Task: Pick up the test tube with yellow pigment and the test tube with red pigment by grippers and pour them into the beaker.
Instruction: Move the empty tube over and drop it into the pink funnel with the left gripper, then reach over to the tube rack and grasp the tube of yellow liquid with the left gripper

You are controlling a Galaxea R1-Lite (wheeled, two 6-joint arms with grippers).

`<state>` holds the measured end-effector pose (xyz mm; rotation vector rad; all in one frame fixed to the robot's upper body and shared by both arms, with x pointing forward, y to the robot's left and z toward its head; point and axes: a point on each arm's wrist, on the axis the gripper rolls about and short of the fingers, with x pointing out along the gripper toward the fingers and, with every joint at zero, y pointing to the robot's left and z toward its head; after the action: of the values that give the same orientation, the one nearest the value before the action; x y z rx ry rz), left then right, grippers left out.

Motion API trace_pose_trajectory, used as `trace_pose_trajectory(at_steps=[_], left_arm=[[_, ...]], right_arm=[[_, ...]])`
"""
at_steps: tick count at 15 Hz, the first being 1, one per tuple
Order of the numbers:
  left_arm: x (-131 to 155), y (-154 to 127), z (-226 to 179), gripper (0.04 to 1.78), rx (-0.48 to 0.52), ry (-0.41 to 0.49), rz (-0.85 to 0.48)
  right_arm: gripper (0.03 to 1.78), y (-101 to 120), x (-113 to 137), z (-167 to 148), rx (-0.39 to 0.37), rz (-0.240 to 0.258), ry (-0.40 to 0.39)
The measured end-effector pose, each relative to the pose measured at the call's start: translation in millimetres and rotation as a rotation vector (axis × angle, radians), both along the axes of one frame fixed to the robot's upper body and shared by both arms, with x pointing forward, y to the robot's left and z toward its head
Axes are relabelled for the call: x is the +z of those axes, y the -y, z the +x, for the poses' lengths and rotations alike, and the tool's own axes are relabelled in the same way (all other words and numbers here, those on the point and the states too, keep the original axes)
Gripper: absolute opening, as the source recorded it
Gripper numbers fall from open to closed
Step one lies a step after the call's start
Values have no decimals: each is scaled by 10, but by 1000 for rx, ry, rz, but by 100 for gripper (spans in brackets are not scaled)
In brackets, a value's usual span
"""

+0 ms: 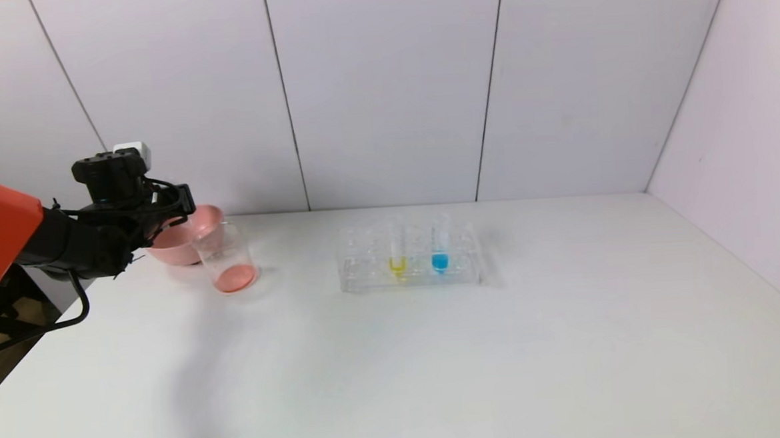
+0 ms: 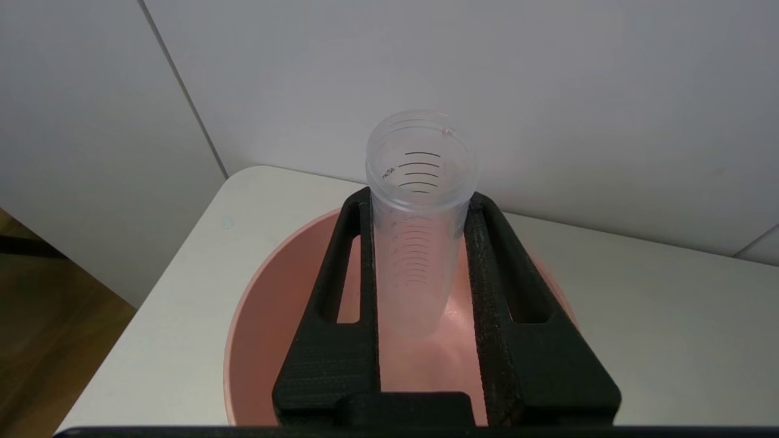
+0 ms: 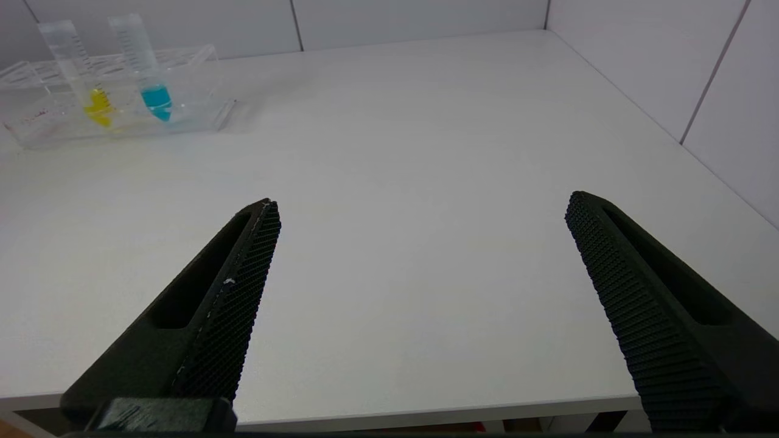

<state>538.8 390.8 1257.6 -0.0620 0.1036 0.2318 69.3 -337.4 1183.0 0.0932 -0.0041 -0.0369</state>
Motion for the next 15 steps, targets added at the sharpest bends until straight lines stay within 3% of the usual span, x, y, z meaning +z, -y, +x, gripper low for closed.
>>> trace_pose_trajectory(at_steps=[3,7,9,12,15], left_arm=[[-19,8,-10,77,-2,-4,1],[1,25,-75,142,-6,-6,9],[38,41,-141,163,-10,-7,10],[192,91,-360,176,-29,2,11],[428,160,-715,176,-87,17,10]], right_arm=[[171,0,0,0,0,0,0],[171,0,0,0,0,0,0],[171,0,0,0,0,0,0],[171,0,0,0,0,0,0],[171,0,0,0,0,0,0]])
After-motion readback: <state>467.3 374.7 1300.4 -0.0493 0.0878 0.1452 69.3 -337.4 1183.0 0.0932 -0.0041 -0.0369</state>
